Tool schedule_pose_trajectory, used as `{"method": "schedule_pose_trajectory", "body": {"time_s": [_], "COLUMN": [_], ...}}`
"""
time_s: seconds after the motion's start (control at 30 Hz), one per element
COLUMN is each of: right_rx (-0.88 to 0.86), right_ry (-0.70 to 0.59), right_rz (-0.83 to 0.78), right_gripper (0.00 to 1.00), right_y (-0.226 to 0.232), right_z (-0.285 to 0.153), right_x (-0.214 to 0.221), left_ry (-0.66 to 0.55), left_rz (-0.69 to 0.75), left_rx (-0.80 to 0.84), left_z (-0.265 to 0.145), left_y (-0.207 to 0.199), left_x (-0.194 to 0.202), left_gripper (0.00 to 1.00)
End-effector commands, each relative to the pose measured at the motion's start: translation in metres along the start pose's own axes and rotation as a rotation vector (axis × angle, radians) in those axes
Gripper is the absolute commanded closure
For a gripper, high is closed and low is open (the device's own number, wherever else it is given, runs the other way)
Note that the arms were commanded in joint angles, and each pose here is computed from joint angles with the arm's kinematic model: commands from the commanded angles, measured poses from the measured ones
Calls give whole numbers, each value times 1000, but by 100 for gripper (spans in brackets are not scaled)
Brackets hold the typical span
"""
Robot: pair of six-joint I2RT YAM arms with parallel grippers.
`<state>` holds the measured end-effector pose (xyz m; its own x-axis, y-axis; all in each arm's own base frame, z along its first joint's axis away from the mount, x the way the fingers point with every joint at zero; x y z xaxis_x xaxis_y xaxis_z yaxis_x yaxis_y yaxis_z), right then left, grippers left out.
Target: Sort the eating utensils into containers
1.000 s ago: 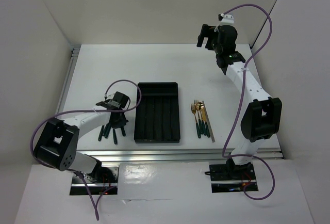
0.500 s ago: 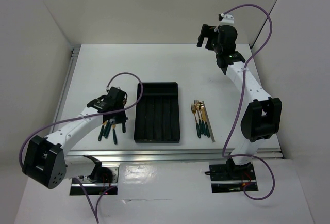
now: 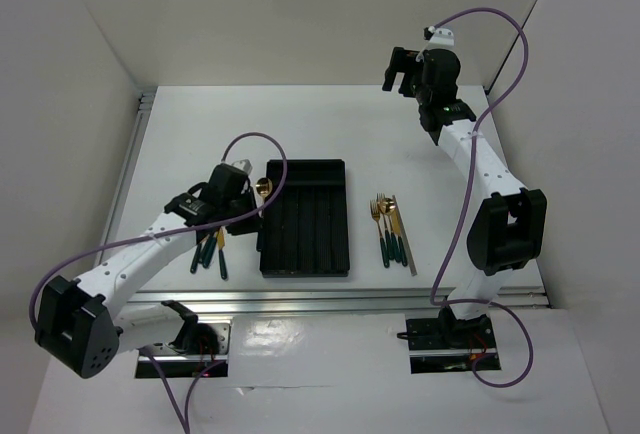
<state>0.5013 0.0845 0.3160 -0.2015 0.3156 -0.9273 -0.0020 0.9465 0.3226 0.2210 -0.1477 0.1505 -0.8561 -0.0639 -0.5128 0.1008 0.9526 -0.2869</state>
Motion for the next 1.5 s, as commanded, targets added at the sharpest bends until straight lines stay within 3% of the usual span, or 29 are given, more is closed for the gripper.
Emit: {"method": "schedule_pose_trajectory", "body": {"time_s": [0.0,0.5,1.47], "right_rx": [-4,4,4], "right_ry": [-59,-62,-62], "right_rz": [4,4,4], "right_gripper": [0,0,0], "right_y": [5,4,4], "right_z": [-2,-2,-2], "right_x": [-23,-24,-24], "left_ry": [-62,12,117], "left_rz": [-52,-44,-57], "left_rx": [81,-42,-186], "left_z": [4,43,70], "left_y": [-19,-15,0], "left_x": [-13,-2,22], "left_gripper": [100,100,97]}}
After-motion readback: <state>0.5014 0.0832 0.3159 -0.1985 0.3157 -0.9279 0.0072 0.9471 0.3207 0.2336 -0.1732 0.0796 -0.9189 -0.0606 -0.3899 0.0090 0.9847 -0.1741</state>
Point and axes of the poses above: each gripper's point midway between its finger pads, its own z axis out along the fingers, its own y axis along the line the jaws close on, x = y × z, the point moved 4 cm from there along -z, back along the fingers, and after that the axes turned 9 degrees about z, right-handed, at the moved point
